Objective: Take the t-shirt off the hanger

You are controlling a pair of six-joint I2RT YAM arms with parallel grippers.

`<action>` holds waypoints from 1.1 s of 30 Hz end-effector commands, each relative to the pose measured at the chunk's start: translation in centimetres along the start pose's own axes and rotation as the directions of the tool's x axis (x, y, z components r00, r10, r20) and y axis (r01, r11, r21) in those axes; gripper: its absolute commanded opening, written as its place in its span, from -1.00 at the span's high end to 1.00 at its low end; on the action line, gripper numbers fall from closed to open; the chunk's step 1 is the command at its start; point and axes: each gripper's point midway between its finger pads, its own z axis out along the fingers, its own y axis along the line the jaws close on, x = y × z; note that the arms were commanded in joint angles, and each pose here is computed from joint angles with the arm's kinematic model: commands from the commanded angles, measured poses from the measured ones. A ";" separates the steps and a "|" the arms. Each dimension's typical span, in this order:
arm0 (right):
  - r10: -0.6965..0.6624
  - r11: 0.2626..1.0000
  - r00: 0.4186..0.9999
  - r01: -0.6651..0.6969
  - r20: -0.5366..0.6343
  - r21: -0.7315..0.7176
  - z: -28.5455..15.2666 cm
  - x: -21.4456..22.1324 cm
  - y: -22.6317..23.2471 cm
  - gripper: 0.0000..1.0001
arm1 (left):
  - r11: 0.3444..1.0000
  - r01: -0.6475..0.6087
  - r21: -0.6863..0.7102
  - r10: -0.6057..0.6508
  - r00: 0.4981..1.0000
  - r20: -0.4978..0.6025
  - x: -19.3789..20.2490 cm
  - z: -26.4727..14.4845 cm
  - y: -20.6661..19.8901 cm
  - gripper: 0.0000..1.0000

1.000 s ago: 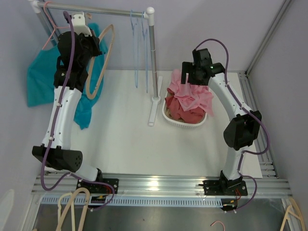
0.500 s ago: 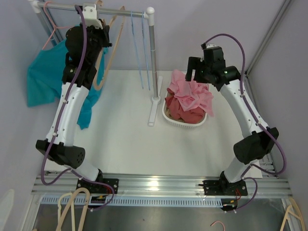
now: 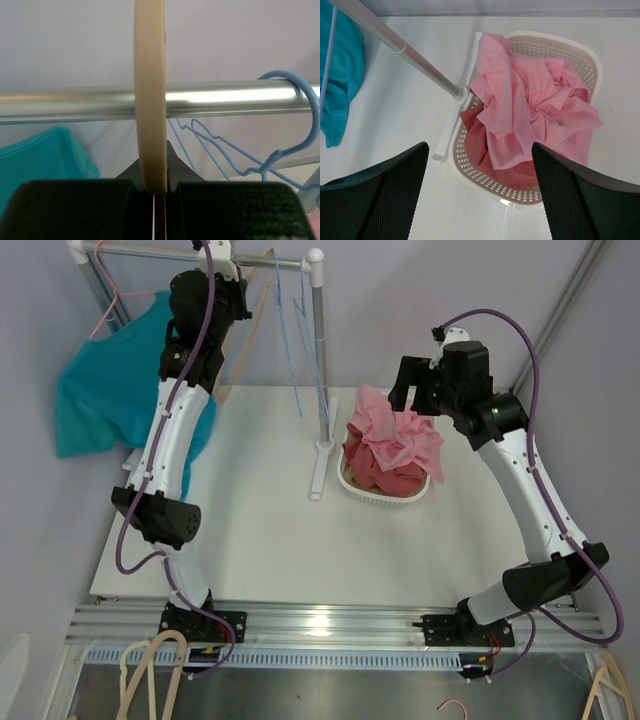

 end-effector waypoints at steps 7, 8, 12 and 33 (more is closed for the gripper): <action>-0.008 1.000 0.999 0.009 0.040 -0.019 -1.1 -0.6 0.2 -0.77 | 0.999 -0.022 0.046 0.020 0.999 0.041 -1.3 0.2 -2.2 0.99; -0.009 1.000 0.999 0.009 0.033 -0.016 -0.9 -0.3 0.1 -0.77 | 0.998 -0.022 0.051 0.020 0.999 0.033 -1.0 0.2 -2.4 0.99; -0.002 1.000 0.999 0.003 0.033 -0.026 -0.8 -0.1 0.2 -0.77 | 0.997 -0.027 0.074 0.027 1.000 0.003 0.4 0.0 -3.6 0.99; 0.000 0.997 1.000 0.000 0.003 -0.080 -0.2 1.2 0.9 -0.78 | 0.999 -0.045 0.002 0.045 0.999 0.031 -2.7 -3.6 -2.6 0.45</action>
